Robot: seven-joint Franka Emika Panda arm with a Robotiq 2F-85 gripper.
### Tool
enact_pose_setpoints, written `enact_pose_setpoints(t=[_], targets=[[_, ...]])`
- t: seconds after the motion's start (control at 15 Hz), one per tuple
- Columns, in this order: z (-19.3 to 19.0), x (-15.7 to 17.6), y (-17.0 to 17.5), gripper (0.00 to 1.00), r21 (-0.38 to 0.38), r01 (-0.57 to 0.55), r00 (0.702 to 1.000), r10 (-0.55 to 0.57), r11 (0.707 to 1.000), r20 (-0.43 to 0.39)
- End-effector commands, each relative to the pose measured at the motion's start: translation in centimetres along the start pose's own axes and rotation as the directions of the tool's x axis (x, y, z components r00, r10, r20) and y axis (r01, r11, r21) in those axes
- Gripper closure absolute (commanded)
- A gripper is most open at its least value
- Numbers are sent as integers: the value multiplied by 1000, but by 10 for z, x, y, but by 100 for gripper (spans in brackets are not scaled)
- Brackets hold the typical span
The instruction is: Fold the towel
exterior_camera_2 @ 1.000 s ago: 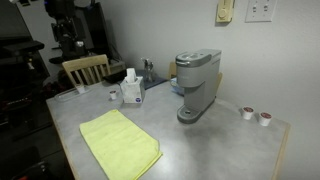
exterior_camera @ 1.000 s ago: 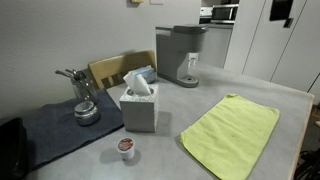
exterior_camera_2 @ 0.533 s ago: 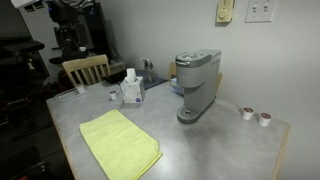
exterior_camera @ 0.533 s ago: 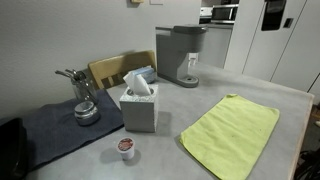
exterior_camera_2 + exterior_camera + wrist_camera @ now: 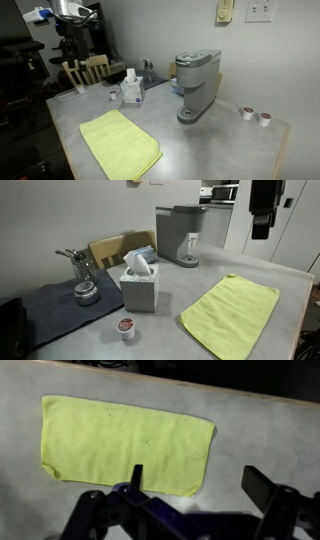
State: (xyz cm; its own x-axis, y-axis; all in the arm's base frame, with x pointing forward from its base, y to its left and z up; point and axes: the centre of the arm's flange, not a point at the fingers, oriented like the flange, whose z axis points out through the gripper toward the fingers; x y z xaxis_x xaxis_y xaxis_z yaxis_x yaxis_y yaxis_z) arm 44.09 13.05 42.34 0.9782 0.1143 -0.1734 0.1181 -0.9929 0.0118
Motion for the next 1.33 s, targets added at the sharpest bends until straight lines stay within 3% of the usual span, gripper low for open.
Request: enact_pose_setpoints(t=[0.0,0.07,0.53,1.0,1.07,1.27], targets=[[36,20,-7,0,83,-39,999,38,996,6],[19,10,-3,0,41,-20,1000,20,999,7],[52,27,-6,0,66,-62,998,61,996,19],[106,51,-19,0,125,-130,987,117,984,109],[91,38,-13,0,96,-122,989,113,988,97],[107,44,-16,0,102,-124,987,113,987,115]])
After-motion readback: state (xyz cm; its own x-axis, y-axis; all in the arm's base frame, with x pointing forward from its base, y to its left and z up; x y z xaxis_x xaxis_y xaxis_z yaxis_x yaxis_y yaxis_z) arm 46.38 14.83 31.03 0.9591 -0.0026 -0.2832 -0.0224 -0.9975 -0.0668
